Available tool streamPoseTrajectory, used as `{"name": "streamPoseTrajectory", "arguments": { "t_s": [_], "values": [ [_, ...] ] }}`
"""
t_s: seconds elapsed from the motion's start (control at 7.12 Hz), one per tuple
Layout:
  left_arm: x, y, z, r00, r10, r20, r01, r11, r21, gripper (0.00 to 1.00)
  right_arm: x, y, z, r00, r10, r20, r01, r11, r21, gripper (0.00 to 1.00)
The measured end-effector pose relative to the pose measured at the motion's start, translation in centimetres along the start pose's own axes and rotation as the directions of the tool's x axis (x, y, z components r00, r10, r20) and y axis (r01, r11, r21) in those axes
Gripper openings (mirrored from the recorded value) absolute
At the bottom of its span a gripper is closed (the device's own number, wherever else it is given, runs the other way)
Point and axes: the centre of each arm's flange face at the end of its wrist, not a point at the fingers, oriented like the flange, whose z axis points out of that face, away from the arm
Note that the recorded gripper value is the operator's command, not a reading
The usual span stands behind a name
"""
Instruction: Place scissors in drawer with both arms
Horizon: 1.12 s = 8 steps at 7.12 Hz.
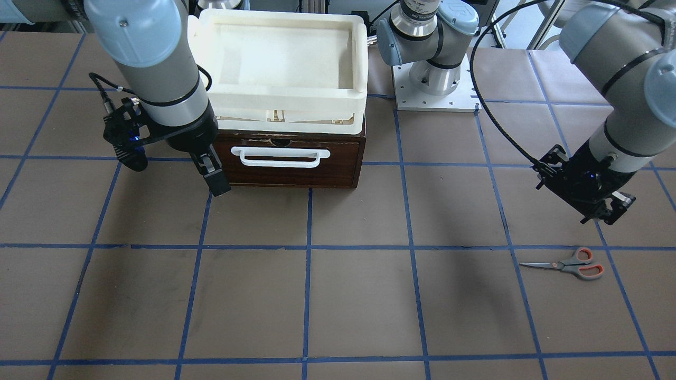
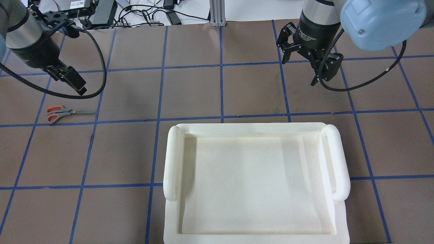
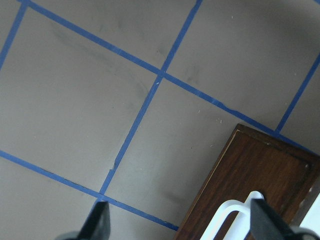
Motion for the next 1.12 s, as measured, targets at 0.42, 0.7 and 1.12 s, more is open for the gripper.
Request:
{"name": "streamPoseTrajectory", "arguments": {
  "t_s": [0.42, 0.7, 1.12],
  "values": [
    [-6.8, 1.5, 8.8, 0.896, 0.443, 0.032, -0.444, 0.895, 0.031, 0.93, -2.6, 4.7, 5.0, 0.974, 0.209, -0.09, -0.209, 0.978, 0.009, 1.0],
    [-10.1, 2.3, 13.3, 0.791, 0.608, 0.064, -0.611, 0.783, 0.115, 0.92, -3.4, 6.1, 7.3, 0.947, 0.292, -0.135, -0.293, 0.956, 0.014, 1.0],
    [-12.2, 3.5, 16.9, 0.693, 0.718, 0.066, -0.719, 0.682, 0.133, 0.95, -4.2, 7.1, 9.4, 0.904, 0.383, -0.192, -0.394, 0.919, -0.023, 1.0]
  ]
}}
